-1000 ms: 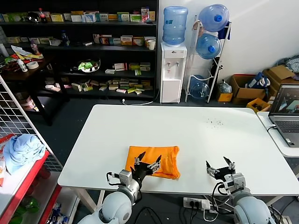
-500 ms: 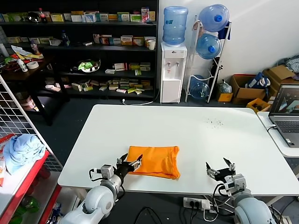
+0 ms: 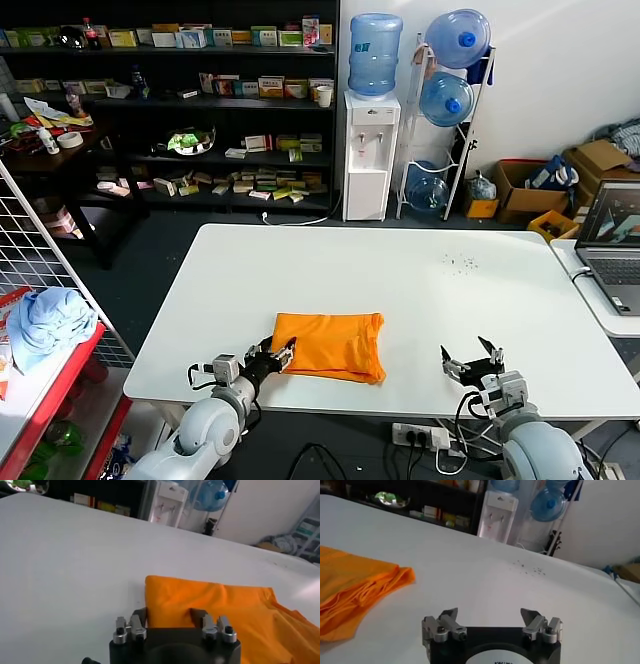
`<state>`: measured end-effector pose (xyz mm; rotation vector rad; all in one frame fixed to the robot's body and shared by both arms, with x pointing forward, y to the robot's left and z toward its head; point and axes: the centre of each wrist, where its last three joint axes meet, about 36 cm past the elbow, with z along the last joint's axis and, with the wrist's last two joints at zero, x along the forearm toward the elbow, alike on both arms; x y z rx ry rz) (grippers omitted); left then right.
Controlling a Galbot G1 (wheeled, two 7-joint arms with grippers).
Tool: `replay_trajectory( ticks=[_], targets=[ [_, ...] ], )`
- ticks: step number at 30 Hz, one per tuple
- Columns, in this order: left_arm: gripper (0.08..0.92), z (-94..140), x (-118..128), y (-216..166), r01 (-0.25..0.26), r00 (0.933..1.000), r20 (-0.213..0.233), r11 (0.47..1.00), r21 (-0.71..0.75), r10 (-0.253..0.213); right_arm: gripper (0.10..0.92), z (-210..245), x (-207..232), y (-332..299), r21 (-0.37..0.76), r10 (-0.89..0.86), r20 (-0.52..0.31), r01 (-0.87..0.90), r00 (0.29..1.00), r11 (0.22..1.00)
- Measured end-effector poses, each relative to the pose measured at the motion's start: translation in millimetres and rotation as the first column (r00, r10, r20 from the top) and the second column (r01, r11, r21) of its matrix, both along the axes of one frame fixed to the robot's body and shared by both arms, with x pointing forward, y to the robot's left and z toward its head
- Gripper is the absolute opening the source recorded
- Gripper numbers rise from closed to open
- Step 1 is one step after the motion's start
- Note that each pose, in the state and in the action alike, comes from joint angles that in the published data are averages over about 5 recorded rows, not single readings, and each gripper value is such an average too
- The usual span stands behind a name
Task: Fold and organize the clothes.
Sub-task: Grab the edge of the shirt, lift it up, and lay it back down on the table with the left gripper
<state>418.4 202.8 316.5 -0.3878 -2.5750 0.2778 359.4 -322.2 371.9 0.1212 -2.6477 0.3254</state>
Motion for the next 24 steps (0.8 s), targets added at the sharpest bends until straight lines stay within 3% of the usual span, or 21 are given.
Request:
replay_trajectory(
  ticks=[14, 24],
  targets=[
    [0.194, 1.0, -1.8, 1.7, 0.014, 0.9999, -0.003, 1.0, 0.006, -0.014, 0.823, 2.1, 3.5, 3.6, 0.009, 0.002, 0.005, -0.002, 1.0, 1.0],
    [0.168, 13.0, -2.7, 26.9, -0.027, 0.9996, 0.004, 0.998, 0.052, 0.027, 0.823, 1.1, 6.9, 8.7, 0.017, 0.012, 0.007, -0.012, 1.0, 1.0]
  ],
)
